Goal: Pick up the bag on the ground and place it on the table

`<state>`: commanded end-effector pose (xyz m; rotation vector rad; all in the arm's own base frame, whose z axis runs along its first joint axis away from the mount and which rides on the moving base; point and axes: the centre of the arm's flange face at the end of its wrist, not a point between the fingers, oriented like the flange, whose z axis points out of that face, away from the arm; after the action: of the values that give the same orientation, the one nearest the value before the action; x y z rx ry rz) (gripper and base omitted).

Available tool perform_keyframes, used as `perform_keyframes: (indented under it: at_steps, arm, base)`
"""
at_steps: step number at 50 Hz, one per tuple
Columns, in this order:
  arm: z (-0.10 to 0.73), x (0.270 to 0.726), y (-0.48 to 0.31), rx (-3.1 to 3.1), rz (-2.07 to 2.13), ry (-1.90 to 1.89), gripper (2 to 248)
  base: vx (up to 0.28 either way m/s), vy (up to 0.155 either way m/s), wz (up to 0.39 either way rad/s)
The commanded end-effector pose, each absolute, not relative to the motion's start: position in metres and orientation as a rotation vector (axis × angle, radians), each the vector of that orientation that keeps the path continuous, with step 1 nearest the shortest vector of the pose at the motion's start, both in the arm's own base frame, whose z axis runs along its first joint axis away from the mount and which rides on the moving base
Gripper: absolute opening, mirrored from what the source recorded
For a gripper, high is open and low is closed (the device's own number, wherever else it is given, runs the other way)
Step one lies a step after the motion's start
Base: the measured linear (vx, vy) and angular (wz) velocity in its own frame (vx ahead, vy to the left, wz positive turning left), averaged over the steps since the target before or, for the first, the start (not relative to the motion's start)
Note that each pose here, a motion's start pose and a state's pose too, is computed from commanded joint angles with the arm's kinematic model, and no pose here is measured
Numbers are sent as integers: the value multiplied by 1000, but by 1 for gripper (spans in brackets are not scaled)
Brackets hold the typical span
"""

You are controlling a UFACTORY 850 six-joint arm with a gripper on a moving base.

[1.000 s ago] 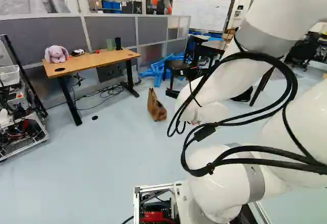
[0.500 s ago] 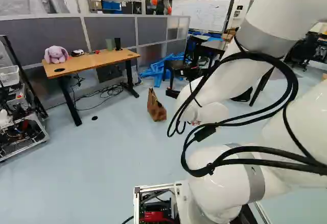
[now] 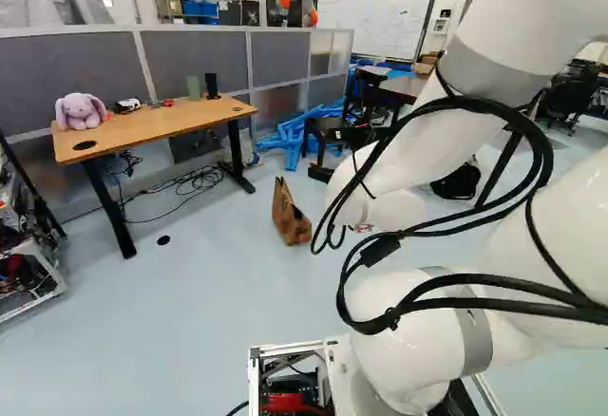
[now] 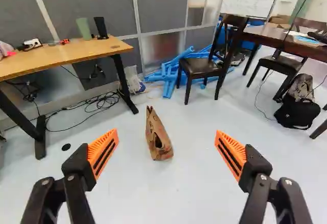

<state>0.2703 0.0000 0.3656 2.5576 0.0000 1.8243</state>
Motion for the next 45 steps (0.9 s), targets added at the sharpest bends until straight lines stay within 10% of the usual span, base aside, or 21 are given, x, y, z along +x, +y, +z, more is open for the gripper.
perform_keyframes:
  at_steps: [45]
  arm:
    - [366, 270, 0, 2558, 1824, 0, 247]
  base:
    - [224, 3, -18]
